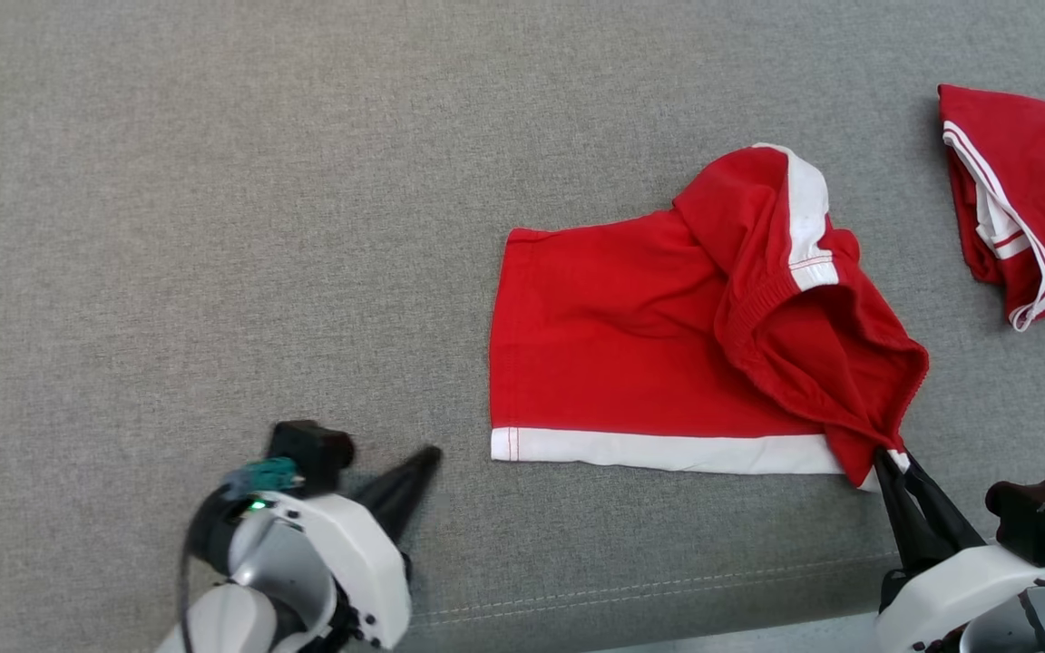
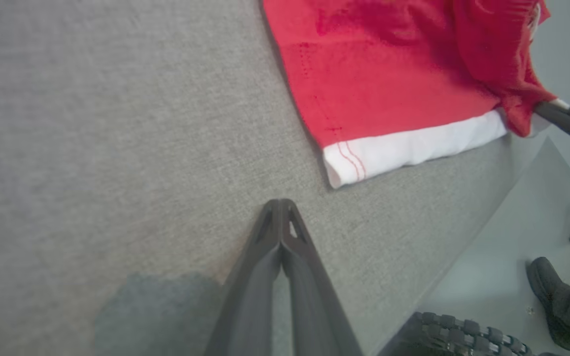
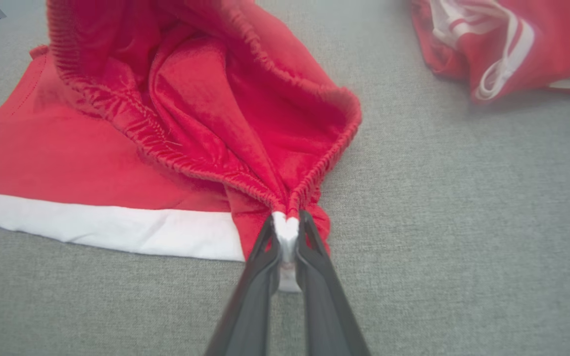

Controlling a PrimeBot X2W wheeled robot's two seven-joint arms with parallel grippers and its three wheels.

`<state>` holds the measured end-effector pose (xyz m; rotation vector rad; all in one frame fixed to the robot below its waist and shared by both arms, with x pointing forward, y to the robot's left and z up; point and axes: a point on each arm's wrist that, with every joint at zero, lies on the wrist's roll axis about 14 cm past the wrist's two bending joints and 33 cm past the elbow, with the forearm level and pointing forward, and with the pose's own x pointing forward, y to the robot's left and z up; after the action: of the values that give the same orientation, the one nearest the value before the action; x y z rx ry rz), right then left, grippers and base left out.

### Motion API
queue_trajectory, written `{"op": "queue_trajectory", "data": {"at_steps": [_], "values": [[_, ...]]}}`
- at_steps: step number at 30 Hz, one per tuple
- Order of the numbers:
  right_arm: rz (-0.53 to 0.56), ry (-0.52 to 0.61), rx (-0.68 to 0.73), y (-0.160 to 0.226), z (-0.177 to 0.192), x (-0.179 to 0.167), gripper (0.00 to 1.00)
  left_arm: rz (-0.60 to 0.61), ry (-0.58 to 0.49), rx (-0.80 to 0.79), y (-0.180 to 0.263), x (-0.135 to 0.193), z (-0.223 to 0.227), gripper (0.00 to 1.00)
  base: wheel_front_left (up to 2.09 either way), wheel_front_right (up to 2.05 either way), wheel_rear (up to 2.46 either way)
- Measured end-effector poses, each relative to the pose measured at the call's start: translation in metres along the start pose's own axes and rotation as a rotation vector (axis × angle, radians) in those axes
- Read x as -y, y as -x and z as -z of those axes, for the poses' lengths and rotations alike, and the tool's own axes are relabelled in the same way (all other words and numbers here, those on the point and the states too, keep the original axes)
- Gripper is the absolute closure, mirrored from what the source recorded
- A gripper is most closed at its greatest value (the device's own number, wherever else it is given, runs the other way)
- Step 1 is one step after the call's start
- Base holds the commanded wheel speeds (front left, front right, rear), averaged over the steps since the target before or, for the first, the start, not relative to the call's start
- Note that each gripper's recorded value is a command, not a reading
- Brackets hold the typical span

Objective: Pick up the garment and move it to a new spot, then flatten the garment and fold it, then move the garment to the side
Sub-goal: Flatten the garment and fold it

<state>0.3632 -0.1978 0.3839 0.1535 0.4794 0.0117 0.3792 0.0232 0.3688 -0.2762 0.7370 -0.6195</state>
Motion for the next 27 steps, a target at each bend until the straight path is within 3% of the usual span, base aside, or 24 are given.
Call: {"op": "queue_trajectory", "data": {"at_steps": [1,2,8,13,21,27], "values": [[-0.001,0.000,0.003,0.000,-0.001,0.000,1.00,-0.025,0.002,0.024,0.003,-0.006,-0.004,0.67,0.00,0.00,0.00],[-0.002,0.000,0.004,0.000,-0.001,-0.001,1.00,-0.055,0.010,0.060,0.006,-0.013,-0.012,0.00,0.00,0.00,0.00],[-0.011,-0.002,0.017,0.000,-0.005,-0.004,1.00,-0.263,0.012,0.484,0.039,-0.051,-0.091,0.00,0.00,0.00,0.00],[-0.020,-0.002,0.029,0.001,-0.008,-0.007,1.00,-0.377,-0.040,0.744,0.082,-0.069,-0.133,0.00,0.00,0.00,0.00],[-0.014,-0.016,0.052,0.013,-0.011,-0.006,1.00,-0.541,-0.098,0.783,0.136,-0.097,-0.115,0.00,0.00,0.00,0.00],[-0.019,-0.029,0.059,0.023,-0.009,-0.010,1.00,-0.609,-0.144,0.736,0.162,-0.099,-0.087,0.00,0.00,0.00,0.00]]}}
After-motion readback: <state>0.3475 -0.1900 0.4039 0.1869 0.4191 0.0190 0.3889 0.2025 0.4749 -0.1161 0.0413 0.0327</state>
